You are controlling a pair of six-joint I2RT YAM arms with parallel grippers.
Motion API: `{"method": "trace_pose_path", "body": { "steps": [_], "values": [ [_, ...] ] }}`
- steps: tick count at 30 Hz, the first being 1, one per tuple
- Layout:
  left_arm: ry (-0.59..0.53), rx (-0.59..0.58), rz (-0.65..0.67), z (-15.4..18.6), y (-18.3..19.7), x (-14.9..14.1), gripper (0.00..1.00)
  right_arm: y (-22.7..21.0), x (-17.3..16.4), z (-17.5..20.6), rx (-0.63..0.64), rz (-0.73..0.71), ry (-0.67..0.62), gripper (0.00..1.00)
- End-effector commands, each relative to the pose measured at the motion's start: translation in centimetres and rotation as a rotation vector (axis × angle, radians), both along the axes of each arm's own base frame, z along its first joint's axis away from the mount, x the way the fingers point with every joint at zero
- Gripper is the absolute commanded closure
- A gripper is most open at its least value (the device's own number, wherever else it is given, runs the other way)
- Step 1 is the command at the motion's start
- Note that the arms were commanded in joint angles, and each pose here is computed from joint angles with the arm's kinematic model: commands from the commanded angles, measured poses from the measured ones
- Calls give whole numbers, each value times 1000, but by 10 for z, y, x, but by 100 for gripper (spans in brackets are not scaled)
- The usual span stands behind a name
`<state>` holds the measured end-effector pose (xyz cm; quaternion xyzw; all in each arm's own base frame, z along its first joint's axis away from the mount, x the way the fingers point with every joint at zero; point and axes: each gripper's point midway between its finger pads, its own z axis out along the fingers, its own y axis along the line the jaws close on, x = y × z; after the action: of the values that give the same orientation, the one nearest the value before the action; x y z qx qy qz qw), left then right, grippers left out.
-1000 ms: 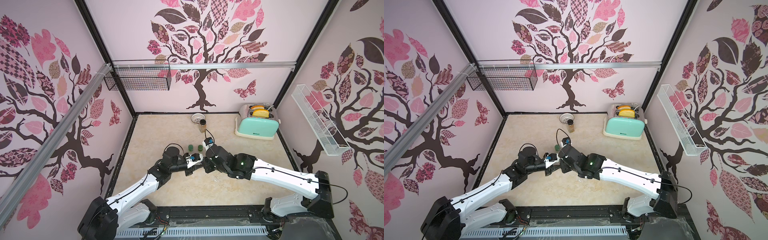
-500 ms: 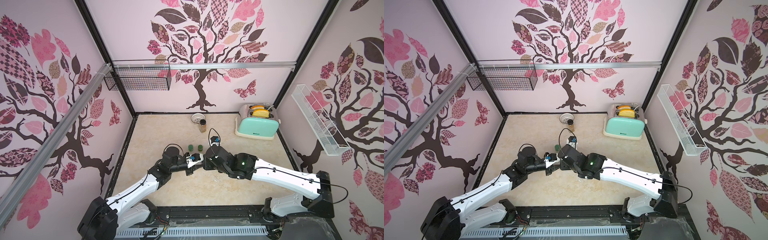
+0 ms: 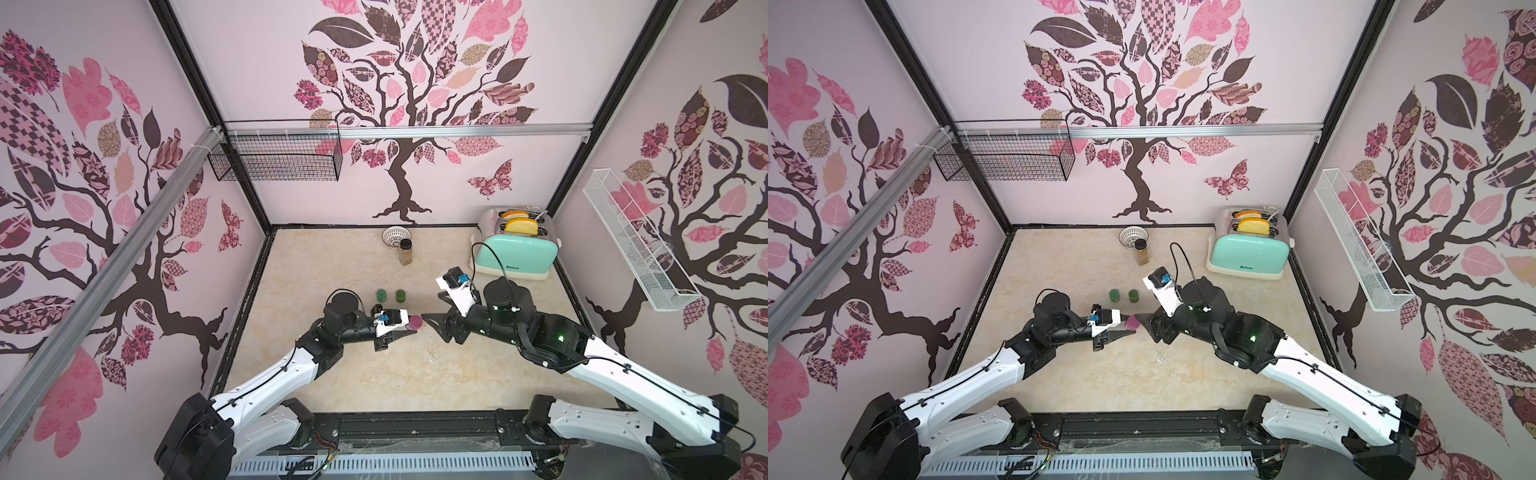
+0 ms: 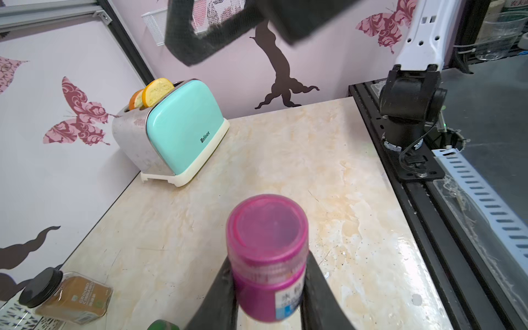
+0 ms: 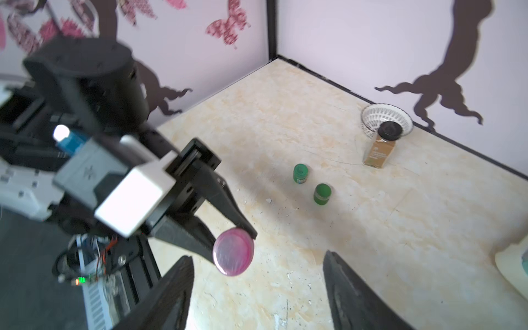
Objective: Close the paint jar lid
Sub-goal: Screw the lid onto the paint jar.
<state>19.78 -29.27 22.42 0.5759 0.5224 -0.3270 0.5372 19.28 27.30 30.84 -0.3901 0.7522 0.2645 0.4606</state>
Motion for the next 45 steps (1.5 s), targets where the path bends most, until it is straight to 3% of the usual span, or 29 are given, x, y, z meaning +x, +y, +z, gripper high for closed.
{"method": "trace_pose_path", "body": {
  "steps": [1, 10, 17, 33, 39, 45],
  "values": [
    [30, -9, -63, 7, -5, -8, 77, 9, -14, -15, -106, 265, -111, 28],
    [35, 18, -19, 1, -5, 2, 77, 26, -13, -33, -187, 425, -139, 31],
    [17, 29, 15, 0, -3, 8, 77, 32, -10, -45, -228, 461, -125, 37],
    [14, 31, 22, -1, -2, 9, 77, 38, 2, -45, -228, 420, -136, 56],
    [14, 31, 21, 0, -3, 9, 77, 40, 5, -42, -203, 400, -123, 68],
    [4, 31, 39, 0, -1, 12, 77, 42, 18, -45, -161, 283, -50, 90]
  ]
}}
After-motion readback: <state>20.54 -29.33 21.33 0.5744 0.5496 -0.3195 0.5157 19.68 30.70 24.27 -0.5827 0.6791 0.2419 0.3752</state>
